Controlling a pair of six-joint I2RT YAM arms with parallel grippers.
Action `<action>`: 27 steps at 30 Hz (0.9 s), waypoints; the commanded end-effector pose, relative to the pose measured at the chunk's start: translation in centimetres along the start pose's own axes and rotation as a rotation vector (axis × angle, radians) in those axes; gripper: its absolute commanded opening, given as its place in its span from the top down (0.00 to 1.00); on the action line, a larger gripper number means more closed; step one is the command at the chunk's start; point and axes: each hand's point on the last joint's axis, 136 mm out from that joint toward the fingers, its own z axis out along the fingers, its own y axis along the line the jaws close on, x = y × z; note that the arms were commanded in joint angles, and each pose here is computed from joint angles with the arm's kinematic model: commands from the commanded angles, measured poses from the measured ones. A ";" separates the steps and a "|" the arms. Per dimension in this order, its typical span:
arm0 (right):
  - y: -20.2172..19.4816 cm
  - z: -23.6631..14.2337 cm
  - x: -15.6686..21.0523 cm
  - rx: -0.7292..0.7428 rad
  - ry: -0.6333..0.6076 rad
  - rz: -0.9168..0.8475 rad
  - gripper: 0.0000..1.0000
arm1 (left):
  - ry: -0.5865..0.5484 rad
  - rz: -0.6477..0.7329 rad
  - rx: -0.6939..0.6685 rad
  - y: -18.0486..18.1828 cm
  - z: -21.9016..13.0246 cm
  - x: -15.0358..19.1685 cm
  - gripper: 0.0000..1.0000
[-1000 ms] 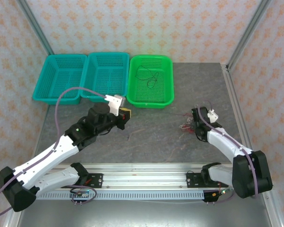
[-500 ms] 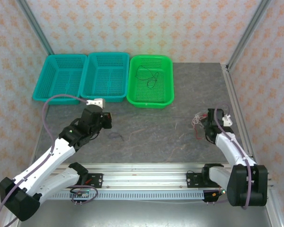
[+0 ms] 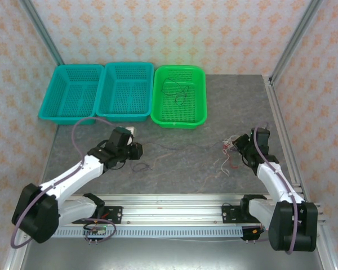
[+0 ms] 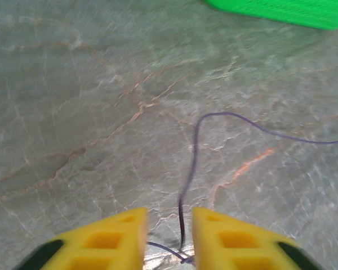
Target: Untangle the cables
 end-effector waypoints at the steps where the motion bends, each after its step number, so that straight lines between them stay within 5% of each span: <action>1: 2.7 -0.5 0.4 -0.085 0.036 -0.135 0.97 | -0.021 0.054 0.009 -1.0 -0.3 -0.9 0.54; 6: 4.6 -0.9 1.6 -0.157 0.085 -0.238 0.98 | -0.202 0.343 0.270 -9.0 -3.9 -2.7 0.27; 10: 5.7 -1.2 1.9 -0.211 0.106 -0.268 1.00 | -0.188 0.633 0.373 -14.9 -4.5 -1.3 0.24; 16: 6.3 -1.6 2.1 -0.231 0.119 -0.282 1.00 | -0.079 1.045 0.346 -20.8 -0.1 1.2 0.24; 27: 6.0 -2.3 2.7 -0.240 0.129 -0.283 1.00 | 0.036 1.012 0.453 -27.2 9.3 2.2 0.18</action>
